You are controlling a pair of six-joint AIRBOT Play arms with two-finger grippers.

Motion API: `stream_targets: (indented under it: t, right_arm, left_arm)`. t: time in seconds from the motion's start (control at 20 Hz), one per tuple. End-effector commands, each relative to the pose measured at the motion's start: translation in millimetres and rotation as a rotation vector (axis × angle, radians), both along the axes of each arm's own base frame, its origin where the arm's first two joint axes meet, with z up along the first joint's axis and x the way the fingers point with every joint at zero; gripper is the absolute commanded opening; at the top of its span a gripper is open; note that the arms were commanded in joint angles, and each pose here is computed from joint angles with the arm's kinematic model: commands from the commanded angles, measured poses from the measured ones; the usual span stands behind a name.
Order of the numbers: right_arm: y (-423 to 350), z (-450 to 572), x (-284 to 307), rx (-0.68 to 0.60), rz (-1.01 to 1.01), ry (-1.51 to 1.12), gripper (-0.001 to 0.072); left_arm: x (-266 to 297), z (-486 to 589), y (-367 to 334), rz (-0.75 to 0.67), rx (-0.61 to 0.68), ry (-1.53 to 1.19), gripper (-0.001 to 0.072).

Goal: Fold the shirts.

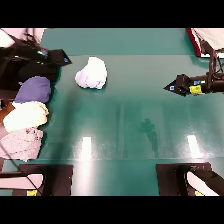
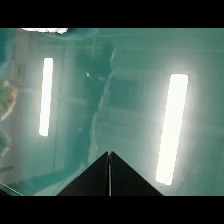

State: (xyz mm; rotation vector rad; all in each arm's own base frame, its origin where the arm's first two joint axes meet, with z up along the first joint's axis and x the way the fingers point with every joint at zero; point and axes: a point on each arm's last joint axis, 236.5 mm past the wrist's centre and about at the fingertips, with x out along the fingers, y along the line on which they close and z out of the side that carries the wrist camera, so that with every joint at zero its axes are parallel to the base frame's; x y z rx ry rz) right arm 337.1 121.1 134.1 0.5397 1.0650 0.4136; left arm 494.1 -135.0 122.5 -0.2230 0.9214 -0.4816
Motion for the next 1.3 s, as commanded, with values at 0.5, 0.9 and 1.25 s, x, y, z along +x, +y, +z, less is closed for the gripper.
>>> stream_targets:
  t: [0.5,0.9,1.25]
  right_arm:
    - [1,-2,-6,0.000,0.016,0.021,0.0014]
    - [-11,97,7,-0.023,-0.077,-0.367,0.0014]
    - [-12,207,-5,-0.048,-0.070,-0.653,0.0014]
  left_arm:
    - [49,-139,-50,-0.037,-0.043,0.099,0.0029]
    - [-23,130,-98,-0.477,-0.105,-0.325,0.0020]
    - [-189,282,-128,-0.707,-0.246,-0.590,0.0021]
